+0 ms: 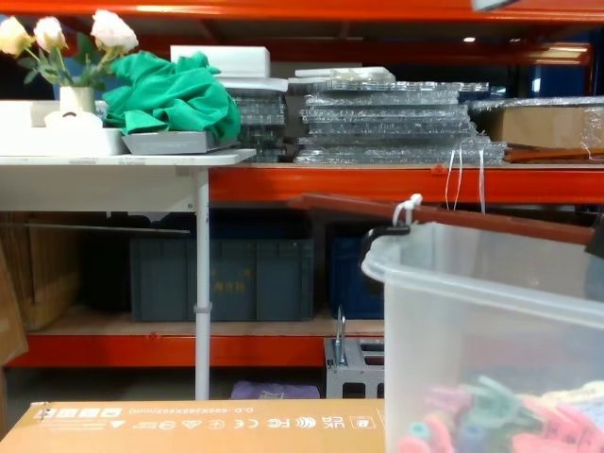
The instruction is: Use one hand to grasp the basket and place it at the designated location.
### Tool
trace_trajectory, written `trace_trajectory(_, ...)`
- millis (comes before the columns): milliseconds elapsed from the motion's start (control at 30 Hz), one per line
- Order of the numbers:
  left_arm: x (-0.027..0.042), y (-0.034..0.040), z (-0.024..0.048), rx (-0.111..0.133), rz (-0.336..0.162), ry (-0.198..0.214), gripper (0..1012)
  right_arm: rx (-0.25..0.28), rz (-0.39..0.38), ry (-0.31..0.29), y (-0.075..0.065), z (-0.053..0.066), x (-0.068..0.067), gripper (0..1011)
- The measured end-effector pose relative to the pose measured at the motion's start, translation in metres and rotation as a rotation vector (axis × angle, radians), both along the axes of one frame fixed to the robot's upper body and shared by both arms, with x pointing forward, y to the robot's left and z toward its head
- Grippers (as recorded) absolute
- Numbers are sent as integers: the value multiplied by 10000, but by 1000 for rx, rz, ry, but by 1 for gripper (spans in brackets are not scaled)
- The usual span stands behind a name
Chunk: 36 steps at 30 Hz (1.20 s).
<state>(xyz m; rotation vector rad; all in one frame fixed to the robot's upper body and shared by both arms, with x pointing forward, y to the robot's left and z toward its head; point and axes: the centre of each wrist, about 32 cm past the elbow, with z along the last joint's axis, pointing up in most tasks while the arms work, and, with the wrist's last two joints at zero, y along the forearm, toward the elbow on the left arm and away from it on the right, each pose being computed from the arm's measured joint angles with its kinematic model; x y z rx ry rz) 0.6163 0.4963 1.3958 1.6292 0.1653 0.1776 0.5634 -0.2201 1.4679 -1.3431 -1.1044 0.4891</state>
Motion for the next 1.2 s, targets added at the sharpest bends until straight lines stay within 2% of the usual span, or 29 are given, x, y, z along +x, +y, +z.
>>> trace_trajectory(300, 0, 0, 0, 0, 0, 0, 0, -1, -123, 17, -181, 41, 198, 242)
trace_trajectory(467, 0, 0, 0, 0, 0, 0, 0, -1, -204, 27, -326, 68, 325, 241)
trace_trajectory(667, 0, 0, 0, 0, 0, 0, 0, 0, -258, 37, -427, 80, 418, 241)
trace_trajectory(900, 0, 0, 0, 0, 0, 0, 0, 4, -363, 53, -659, 108, 574, 242)
trace_trajectory(933, 0, 0, 0, 0, 0, 0, 0, 7, -389, 57, -728, 117, 612, 241)
trace_trajectory(1200, 0, 1, 0, 0, 0, 0, 0, 18, -488, 65, -997, 133, 743, 241)
